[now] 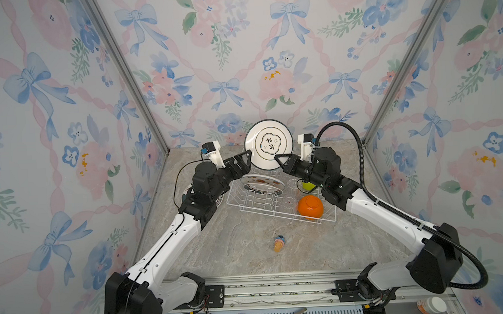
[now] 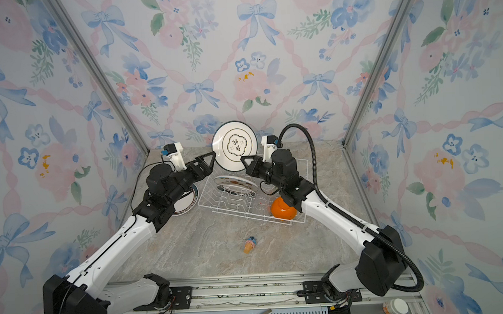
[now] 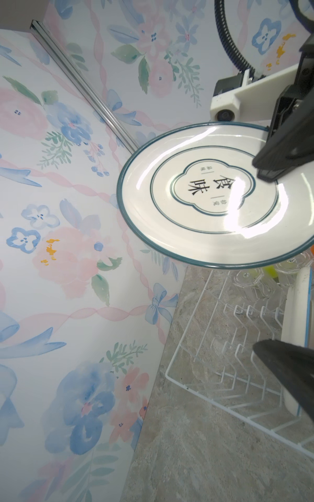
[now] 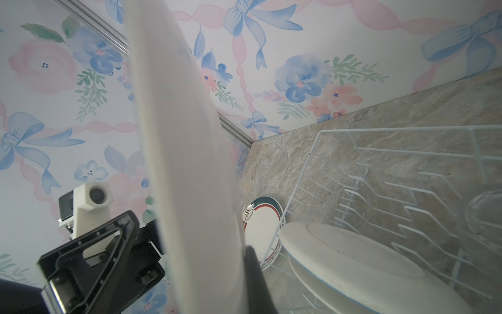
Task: Unload the mixed dishes from the dish rack
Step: 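Grasp the raised plate's rim with the left gripper beside the right gripper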
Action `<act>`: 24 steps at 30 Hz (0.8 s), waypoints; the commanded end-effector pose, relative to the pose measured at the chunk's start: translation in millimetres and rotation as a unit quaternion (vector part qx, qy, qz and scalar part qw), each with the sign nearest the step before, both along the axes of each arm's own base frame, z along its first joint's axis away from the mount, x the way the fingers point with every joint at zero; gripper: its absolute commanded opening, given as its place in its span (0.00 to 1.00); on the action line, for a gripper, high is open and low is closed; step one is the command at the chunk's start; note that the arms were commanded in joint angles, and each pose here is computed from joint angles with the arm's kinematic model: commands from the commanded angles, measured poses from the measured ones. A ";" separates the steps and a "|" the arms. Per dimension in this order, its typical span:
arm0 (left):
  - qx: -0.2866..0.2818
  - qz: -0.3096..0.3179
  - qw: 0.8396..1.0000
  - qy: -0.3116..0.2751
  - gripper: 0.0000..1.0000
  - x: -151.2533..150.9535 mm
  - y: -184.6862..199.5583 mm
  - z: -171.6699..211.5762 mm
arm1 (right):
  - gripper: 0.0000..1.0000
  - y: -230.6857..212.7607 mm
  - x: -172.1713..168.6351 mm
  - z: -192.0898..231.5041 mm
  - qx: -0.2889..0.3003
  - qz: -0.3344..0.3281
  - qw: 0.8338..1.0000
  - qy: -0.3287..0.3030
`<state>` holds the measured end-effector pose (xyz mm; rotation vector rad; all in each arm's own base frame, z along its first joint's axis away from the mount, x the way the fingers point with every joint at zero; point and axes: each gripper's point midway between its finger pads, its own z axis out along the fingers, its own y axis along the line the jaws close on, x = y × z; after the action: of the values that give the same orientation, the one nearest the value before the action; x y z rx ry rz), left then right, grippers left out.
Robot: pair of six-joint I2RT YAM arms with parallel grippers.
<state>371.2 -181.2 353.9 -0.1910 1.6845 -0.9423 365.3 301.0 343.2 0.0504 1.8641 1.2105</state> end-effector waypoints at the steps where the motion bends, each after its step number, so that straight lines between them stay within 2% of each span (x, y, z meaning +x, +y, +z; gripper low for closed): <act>1: -0.007 -0.027 0.999 -0.041 0.98 0.3 -11.5 19.9 | 0.00 9.7 -4.9 43.0 0.057 0.025 0.997 -0.042; 10: -0.016 -0.050 0.998 -0.028 0.88 -2.4 -18.8 9.6 | 0.00 25.2 -18.5 37.6 0.054 0.045 0.996 -0.048; 14: -0.023 -0.056 0.998 -0.028 0.79 -5.7 -19.7 10.3 | 0.00 34.8 -15.6 36.0 0.065 0.061 0.995 -0.036; 21: -0.034 -0.063 0.997 -0.027 0.51 -7.2 -21.3 10.6 | 0.00 41.4 -11.8 39.1 0.084 0.075 0.993 -0.031; 24: -0.041 -0.074 0.996 -0.024 0.49 -6.6 -25.6 10.0 | 0.00 41.8 -12.4 39.1 0.085 0.077 0.993 -0.030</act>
<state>372.8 -194.7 351.3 -0.1570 1.6716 -1.0437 356.0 338.1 350.6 0.0034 1.8324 1.3934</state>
